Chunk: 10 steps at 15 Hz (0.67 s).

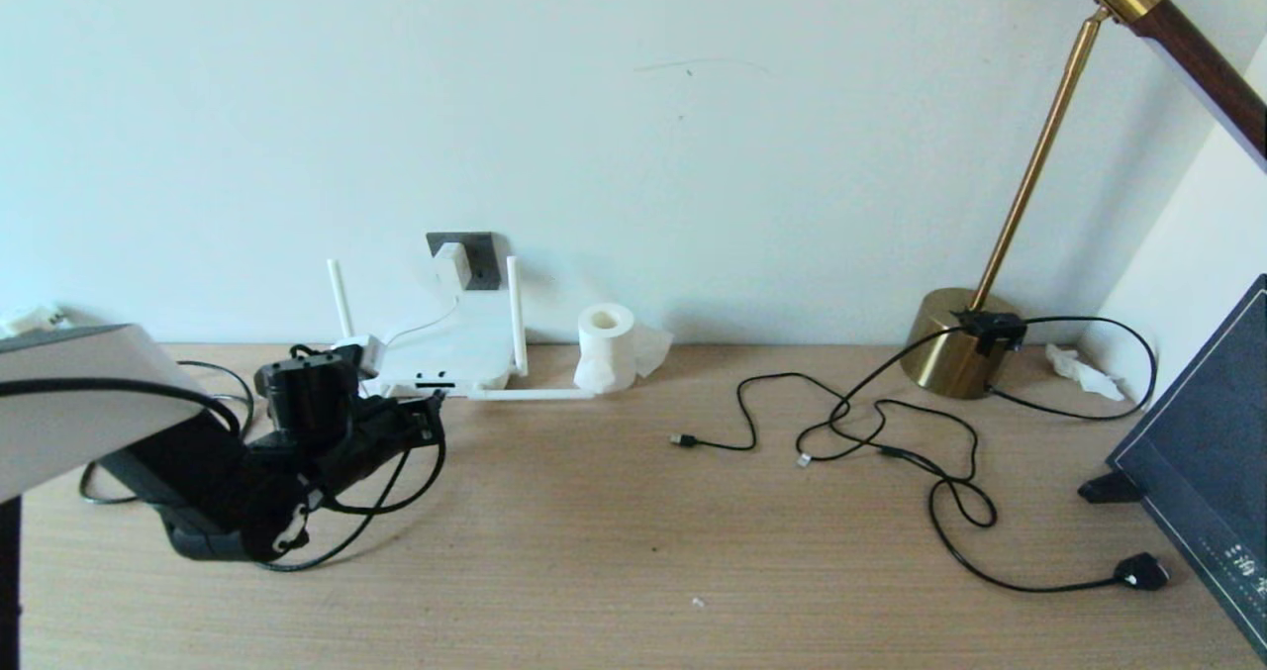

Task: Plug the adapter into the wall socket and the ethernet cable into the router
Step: Plug cable into router interface

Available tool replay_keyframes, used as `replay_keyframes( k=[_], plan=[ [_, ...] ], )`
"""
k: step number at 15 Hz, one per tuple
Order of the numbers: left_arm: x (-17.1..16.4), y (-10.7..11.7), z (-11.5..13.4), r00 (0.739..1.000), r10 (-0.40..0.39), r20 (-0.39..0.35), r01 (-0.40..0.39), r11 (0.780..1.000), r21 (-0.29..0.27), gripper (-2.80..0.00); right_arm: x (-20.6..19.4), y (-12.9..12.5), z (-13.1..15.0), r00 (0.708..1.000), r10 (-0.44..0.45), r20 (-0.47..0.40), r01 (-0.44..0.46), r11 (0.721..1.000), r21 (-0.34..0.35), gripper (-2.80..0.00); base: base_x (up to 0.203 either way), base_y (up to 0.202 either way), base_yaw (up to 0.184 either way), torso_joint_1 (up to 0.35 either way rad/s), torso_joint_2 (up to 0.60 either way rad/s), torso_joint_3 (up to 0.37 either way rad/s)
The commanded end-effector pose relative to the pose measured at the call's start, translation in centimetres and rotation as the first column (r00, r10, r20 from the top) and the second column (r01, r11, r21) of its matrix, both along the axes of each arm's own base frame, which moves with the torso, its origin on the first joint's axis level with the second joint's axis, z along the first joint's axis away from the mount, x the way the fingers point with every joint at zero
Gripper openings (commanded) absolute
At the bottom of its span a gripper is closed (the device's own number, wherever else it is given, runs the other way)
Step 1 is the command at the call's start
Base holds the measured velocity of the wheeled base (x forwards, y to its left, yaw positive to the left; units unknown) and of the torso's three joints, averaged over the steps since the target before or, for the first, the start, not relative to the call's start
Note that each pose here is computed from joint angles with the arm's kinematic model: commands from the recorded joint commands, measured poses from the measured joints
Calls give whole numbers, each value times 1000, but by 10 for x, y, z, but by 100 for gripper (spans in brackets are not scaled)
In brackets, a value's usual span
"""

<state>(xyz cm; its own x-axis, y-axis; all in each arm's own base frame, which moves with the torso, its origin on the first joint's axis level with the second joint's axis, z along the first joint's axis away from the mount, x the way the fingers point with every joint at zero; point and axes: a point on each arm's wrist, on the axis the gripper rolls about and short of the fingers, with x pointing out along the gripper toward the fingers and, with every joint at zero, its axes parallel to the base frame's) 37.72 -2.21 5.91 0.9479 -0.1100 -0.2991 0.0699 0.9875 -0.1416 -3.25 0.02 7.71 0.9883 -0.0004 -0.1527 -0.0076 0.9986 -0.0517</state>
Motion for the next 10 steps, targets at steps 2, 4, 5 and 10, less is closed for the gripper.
replay_keyframes(
  k=[2,4,5,10],
  plan=[
    [3,0,-3,1000,0,-1,0,1000,-1,-280,0,0,0,1000,1,-3,-1,1000,-1,-280,0,0,0,0,0,0],
    [4,0,-2,1000,1,5,-1,1000,-1,-280,0,0,0,1000,1,-3,-1,1000,-1,-280,0,0,0,0,0,0],
    [4,0,-2,1000,0,7,0,1000,-2,-280,0,0,0,1000,1,-3,-1,1000,-1,-280,0,0,0,0,0,0],
    [4,0,-1,1000,-1,10,1,1000,4,-280,0,0,0,1000,1,-3,-1,1000,-1,-280,0,0,0,0,0,0]
  ],
)
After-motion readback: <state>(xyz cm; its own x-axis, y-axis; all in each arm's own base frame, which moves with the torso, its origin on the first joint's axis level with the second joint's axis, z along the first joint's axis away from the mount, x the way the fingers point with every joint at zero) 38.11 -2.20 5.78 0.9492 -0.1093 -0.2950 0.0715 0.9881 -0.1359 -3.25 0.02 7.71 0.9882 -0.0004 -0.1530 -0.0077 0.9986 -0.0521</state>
